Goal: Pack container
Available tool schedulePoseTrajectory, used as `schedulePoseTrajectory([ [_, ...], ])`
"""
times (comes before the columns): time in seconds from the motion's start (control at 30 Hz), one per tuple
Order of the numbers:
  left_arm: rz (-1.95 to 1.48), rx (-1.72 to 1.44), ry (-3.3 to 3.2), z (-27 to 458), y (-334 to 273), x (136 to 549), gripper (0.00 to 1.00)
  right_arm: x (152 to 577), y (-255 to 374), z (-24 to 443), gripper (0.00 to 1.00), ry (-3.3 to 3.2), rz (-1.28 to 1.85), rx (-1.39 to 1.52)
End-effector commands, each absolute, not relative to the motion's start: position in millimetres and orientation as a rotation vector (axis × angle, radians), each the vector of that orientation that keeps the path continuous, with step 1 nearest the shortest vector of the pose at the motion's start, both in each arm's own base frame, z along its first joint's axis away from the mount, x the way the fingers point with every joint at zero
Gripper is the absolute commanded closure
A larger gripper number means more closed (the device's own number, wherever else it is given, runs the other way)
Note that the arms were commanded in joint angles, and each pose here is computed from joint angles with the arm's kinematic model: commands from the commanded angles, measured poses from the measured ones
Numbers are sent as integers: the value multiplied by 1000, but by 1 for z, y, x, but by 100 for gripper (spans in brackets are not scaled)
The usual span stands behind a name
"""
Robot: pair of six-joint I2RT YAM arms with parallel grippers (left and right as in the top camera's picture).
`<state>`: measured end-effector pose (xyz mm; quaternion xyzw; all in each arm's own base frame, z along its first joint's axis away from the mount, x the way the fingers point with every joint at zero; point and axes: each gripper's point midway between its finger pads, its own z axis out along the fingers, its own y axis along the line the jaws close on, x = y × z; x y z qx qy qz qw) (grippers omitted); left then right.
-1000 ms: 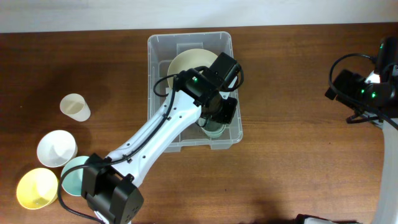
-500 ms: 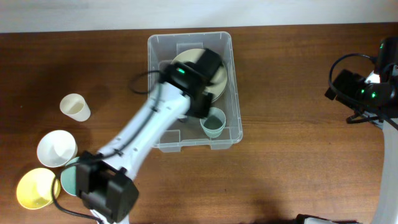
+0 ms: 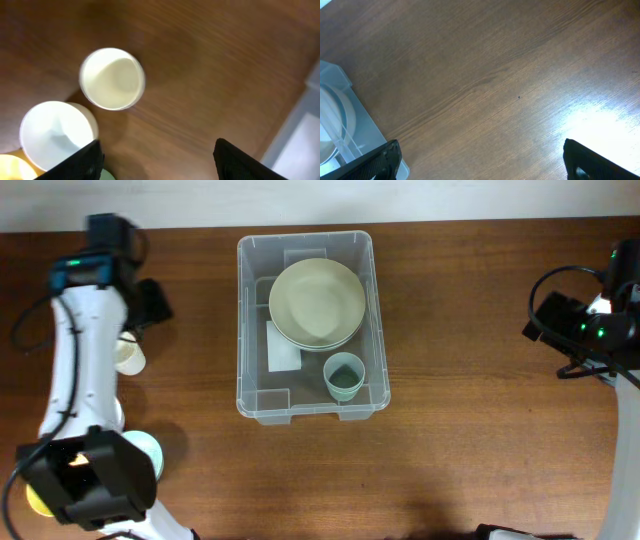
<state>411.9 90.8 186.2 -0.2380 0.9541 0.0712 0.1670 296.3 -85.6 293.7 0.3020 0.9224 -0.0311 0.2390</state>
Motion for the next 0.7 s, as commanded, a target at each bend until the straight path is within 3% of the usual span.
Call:
schedulePoseTrajectory([
  [0.0,183,-725,2739,172,110,414,28,296,-86,291,1,2536,-82,823],
  [0.47,219,-848,2954,61,138,415,22,296,-86,291,1,2536,-83,823],
  [0.6,222,-855,2990,48,137,412,30,296,-86,291,1,2536,-83,823],
  [0.67,222,-855,2991,48,137,412,45,296,-86,291,1,2536,-83,823],
])
